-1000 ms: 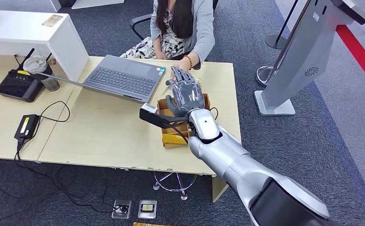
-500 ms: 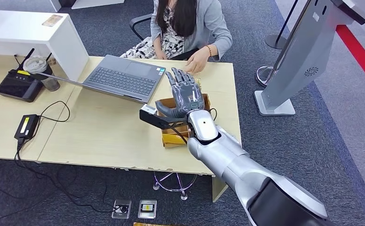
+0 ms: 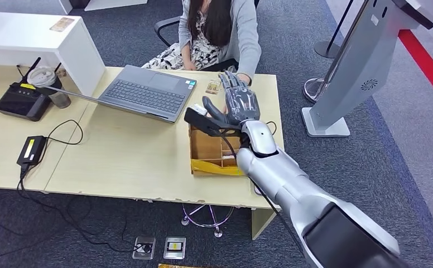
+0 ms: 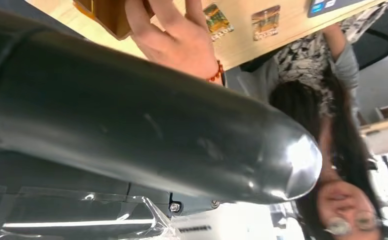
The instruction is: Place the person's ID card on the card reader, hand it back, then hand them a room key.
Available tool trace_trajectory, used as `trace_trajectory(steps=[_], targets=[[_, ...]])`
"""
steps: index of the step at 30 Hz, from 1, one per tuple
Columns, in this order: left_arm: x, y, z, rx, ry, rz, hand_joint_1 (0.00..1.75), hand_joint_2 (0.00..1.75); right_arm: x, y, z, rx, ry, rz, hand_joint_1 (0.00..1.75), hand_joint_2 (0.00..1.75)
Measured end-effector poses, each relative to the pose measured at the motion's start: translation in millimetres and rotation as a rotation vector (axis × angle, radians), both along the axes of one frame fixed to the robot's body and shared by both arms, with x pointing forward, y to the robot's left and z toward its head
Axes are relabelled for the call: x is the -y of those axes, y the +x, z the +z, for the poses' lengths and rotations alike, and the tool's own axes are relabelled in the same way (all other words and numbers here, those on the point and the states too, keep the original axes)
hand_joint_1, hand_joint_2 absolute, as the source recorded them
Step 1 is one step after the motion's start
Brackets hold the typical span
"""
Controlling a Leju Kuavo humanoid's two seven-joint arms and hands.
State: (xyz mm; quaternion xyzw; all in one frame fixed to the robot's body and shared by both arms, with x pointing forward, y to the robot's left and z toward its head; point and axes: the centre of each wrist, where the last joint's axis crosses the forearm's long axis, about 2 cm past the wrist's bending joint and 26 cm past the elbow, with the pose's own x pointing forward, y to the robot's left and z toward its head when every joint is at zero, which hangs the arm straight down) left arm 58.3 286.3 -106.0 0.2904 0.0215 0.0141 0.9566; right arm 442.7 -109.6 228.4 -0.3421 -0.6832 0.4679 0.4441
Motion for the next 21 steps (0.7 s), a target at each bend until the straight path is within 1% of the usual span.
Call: trace_trajectory(steps=[6, 11, 13, 17, 20, 21], targets=[[0, -0.8, -0.1, -0.002, 0.001, 0.017, 0.00, 0.00, 35, 15, 2, -0.094, 0.116, -0.111, 0.00, 0.00], [0, -0.8, 0.0, -0.001, 0.004, 0.031, 0.00, 0.00, 67, 24, 1, -0.158, 0.170, -0.237, 0.00, 0.00], [0, -0.8, 0.0, -0.001, 0.003, 0.037, 0.00, 0.00, 81, 27, 0, -0.168, 0.160, -0.294, 0.00, 0.00], [0, -0.9, 0.0, 0.000, 0.001, 0.046, 0.00, 0.00, 109, 30, -4, -0.155, 0.073, -0.396, 0.00, 0.00], [0, -1.1, -0.1, 0.002, -0.001, 0.050, 0.00, 0.00, 135, 33, -7, -0.194, 0.077, -0.491, 0.00, 0.00], [0, -1.1, -0.1, 0.003, -0.002, 0.051, 0.00, 0.00, 139, 33, -8, -0.202, 0.081, -0.508, 0.00, 0.00]])
